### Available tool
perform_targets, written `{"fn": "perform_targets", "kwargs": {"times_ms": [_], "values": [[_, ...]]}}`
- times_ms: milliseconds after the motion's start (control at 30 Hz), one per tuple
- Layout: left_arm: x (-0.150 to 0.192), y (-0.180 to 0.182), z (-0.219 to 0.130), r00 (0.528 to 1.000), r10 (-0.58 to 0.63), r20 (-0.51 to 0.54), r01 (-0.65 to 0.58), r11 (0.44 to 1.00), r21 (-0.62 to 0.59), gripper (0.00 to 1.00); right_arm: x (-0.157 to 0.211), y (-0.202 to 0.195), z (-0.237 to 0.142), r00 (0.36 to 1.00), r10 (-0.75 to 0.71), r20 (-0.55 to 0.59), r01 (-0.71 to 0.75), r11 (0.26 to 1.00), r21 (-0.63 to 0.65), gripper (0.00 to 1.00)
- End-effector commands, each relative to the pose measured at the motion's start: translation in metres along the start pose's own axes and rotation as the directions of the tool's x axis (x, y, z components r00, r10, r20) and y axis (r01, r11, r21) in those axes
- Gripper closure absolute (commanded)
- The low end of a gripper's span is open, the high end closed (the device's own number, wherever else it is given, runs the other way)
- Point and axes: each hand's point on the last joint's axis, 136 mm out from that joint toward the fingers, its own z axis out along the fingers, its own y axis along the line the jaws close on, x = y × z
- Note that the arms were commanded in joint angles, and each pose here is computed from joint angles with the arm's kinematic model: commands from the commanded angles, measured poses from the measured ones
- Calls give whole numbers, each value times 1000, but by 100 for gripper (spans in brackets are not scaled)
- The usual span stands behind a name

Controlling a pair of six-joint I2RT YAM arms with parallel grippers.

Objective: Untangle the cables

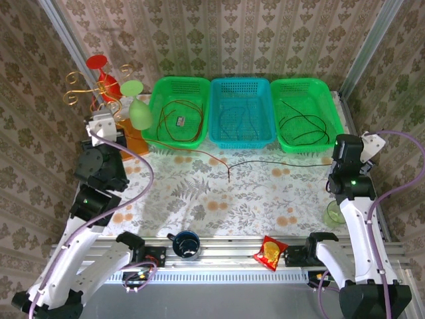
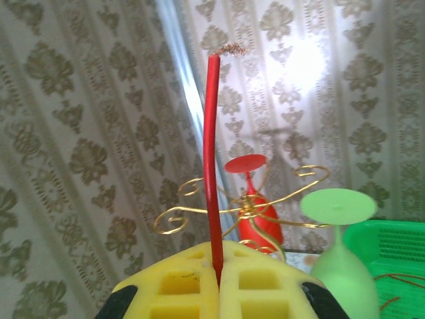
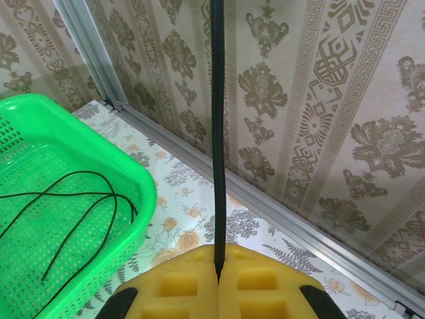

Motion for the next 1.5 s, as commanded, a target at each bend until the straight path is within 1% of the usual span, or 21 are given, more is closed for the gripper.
{"fn": "perform_targets", "kwargs": {"times_ms": [0, 100, 233, 367, 433, 500, 567, 633, 700, 767, 833, 900, 967, 1067, 1233, 1333, 1467], "values": [[14, 31, 0, 999, -39, -29, 35, 992, -121, 100, -7, -7, 2, 1000, -1, 23, 0, 999, 36, 100], [23, 42, -1, 997, -49, -51, 41, 988, -148, 100, -7, -13, 3, 1000, -6, 21, 5, 998, 58, 100], [42, 45, 2, 993, -60, -101, 44, 987, -154, 100, -8, -24, 6, 1000, -2, 27, 0, 994, 105, 100], [57, 54, 4, 988, -85, -130, 61, 982, -181, 100, -11, -25, 4, 1000, 15, 27, -17, 995, 95, 100], [59, 55, 5, 984, -113, -136, 90, 982, -167, 100, -12, -24, 3, 1000, 13, 26, -15, 996, 83, 100], [57, 48, 6, 981, -137, -137, 119, 985, -128, 100, -10, -15, 2, 1000, 24, 12, -24, 999, 26, 100], [57, 37, 7, 975, -175, -137, 167, 984, -68, 100, -6, 4, -1, 999, 44, -22, -46, 994, -94, 100], [54, 24, 8, 969, -208, -134, 210, 978, -1, 100, -4, 20, -5, 997, 58, -55, -67, 980, -187, 100], [50, 13, 8, 962, -240, -132, 249, 967, 54, 100, -5, 28, -9, 995, 70, -73, -85, 969, -230, 100], [40, 2, 8, 961, -252, -118, 265, 958, 112, 100, -10, 36, -15, 994, 76, -81, -96, 954, -282, 100], [28, -6, 7, 967, -235, -97, 248, 957, 150, 100, -15, 45, -22, 991, 92, -96, -119, 934, -337, 100], [12, -2, 4, 977, -204, -57, 210, 970, 123, 100, -19, 58, -29, 987, 111, -116, -149, 901, -408, 100], [-7, -2, 2, 988, -155, 6, 153, 982, 108, 100, -23, 71, -38, 981, 132, -144, -186, 859, -476, 100], [-28, -17, -2, 989, -130, 65, 119, 981, 156, 100, -28, 85, -45, 972, 157, -175, -228, 813, -536, 100], [-57, -62, -5, 990, -82, 116, 47, 959, 278, 100, -41, 93, -50, 965, 183, -186, -257, 786, -562, 100], [-77, -88, -3, 987, -33, 158, -19, 947, 319, 100, -47, 95, -52, 966, 188, -179, -258, 781, -568, 100], [-98, -120, 8, 982, 22, 190, -89, 931, 354, 100, -53, 101, -56, 961, 197, -196, -276, 759, -590, 100]]}}
